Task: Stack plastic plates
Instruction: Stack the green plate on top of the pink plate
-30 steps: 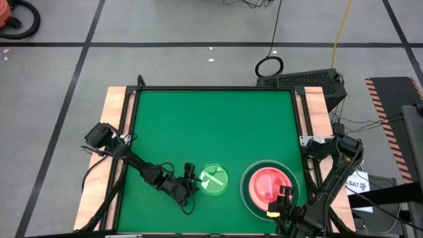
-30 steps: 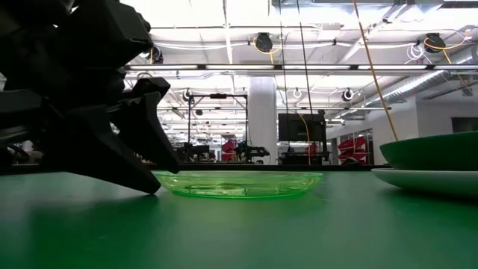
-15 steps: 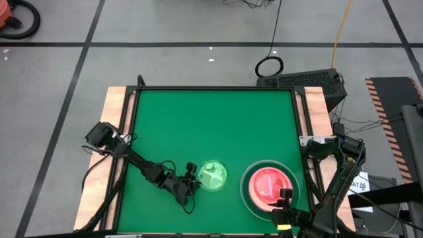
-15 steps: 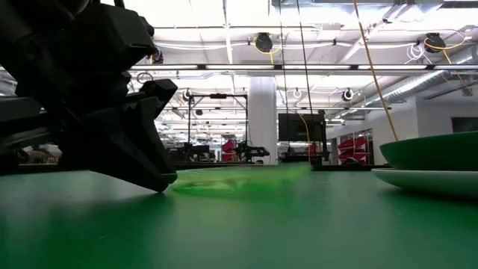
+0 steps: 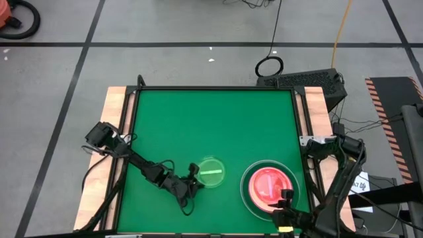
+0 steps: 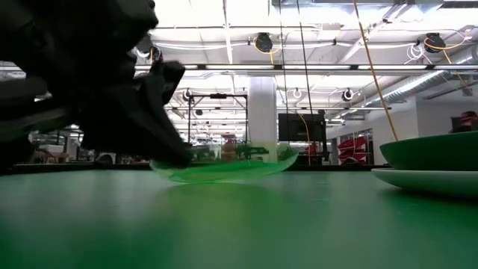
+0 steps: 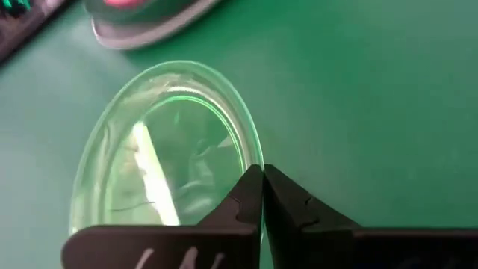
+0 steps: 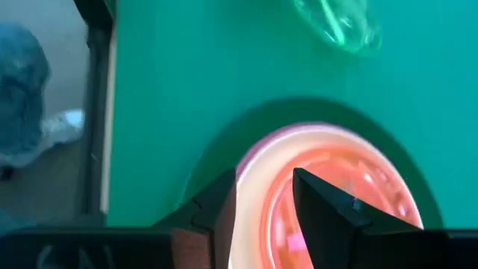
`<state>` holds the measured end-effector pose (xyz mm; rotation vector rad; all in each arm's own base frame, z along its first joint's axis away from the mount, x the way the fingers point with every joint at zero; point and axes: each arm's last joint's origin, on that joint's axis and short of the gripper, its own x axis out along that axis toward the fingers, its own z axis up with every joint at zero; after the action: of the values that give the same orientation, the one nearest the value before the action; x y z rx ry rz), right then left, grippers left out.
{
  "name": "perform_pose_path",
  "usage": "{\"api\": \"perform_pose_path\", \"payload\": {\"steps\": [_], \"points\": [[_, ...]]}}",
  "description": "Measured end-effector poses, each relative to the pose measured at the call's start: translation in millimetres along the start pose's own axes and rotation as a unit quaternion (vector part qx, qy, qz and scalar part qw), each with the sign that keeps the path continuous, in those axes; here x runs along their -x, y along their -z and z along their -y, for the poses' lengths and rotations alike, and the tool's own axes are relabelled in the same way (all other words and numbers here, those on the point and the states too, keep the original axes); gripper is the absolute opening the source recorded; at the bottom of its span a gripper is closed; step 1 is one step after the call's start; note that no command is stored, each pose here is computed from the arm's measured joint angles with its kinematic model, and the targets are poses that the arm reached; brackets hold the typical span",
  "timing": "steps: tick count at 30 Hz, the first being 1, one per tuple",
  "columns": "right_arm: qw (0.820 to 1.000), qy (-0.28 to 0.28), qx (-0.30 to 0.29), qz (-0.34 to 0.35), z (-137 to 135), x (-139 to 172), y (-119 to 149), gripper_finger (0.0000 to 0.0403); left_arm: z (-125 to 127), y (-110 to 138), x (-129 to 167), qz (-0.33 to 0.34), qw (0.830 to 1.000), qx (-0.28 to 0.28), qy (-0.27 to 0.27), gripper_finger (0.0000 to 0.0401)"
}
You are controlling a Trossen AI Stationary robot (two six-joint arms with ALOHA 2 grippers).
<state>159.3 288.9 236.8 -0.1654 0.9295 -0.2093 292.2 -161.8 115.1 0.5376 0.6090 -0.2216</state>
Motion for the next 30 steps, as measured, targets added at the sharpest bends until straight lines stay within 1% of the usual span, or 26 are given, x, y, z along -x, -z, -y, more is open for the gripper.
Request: {"api": "perform_pose_path", "payload": {"steps": [4,10,16,20,25,28,30], "points": [[0.999,0.003,0.0,0.037,0,15,-9,0.0125,-3,-11,0,0.029,0.999,-0.027,-0.011,0.0007],[0.997,0.018,0.006,0.075,1,26,-10,0.0125,-15,-50,-2,0.039,0.996,-0.077,-0.019,0.0006],[0.994,0.051,0.004,0.097,7,27,-10,0.0125,-39,-95,0,0.057,0.991,-0.122,0.006,0.0006],[0.988,0.079,0.024,0.127,11,28,-10,0.0125,-54,-119,5,0.084,0.984,-0.157,0.029,0.0006],[0.98,0.113,0.058,0.155,18,30,-11,0.0125,-69,-136,4,0.11,0.974,-0.192,0.043,0.0006],[0.973,0.131,0.073,0.178,24,34,-13,0.0125,-77,-143,-8,0.113,0.972,-0.201,0.05,0.0006],[0.968,0.14,0.079,0.194,28,37,-14,0.0125,-81,-144,-20,0.101,0.971,-0.205,0.065,0.0006]]}}
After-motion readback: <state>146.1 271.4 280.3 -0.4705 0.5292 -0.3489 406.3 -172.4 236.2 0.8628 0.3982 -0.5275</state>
